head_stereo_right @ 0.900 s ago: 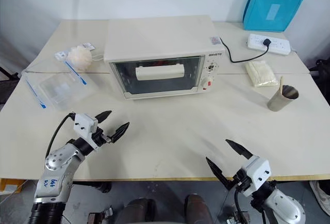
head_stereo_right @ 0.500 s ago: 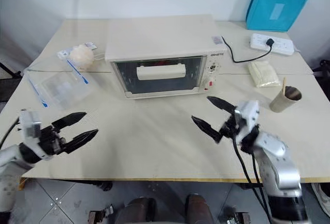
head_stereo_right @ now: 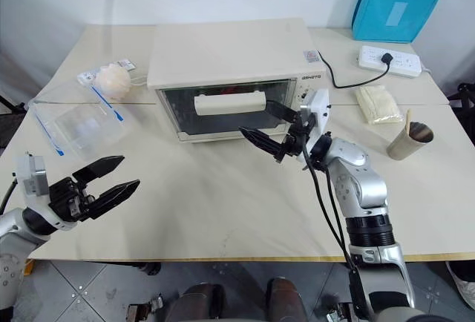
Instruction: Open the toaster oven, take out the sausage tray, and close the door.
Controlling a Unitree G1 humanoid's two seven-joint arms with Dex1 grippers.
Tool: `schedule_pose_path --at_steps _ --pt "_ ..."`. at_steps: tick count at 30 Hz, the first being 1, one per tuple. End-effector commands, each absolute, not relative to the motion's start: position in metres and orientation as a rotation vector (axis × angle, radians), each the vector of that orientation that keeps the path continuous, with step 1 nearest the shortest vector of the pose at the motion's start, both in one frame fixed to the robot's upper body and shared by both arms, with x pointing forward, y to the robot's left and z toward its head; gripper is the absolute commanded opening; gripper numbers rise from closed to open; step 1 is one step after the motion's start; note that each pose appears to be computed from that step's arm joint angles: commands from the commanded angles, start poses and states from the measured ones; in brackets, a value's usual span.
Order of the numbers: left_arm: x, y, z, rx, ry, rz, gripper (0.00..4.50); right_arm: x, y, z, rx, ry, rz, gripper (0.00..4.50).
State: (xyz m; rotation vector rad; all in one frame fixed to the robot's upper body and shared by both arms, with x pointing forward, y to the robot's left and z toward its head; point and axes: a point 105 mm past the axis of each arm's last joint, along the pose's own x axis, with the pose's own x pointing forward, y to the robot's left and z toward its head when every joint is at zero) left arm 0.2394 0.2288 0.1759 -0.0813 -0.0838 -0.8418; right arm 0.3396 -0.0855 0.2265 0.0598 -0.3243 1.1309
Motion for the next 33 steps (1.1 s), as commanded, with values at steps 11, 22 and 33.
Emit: schedule_pose_path --at_steps 11,22,33 --pt "0.251 0.232 0.202 -0.137 -0.164 -0.833 4.09 0.288 -0.088 0.189 -0.526 -0.41 1.418 4.5" --pt "0.313 0.198 0.211 -0.116 -0.215 -0.925 0.68 0.298 -0.092 0.186 -0.567 -0.46 1.337 4.5" --pt "0.336 0.158 0.187 -0.02 -0.165 -1.048 0.01 0.295 -0.121 0.162 -0.546 -0.365 1.172 4.5"
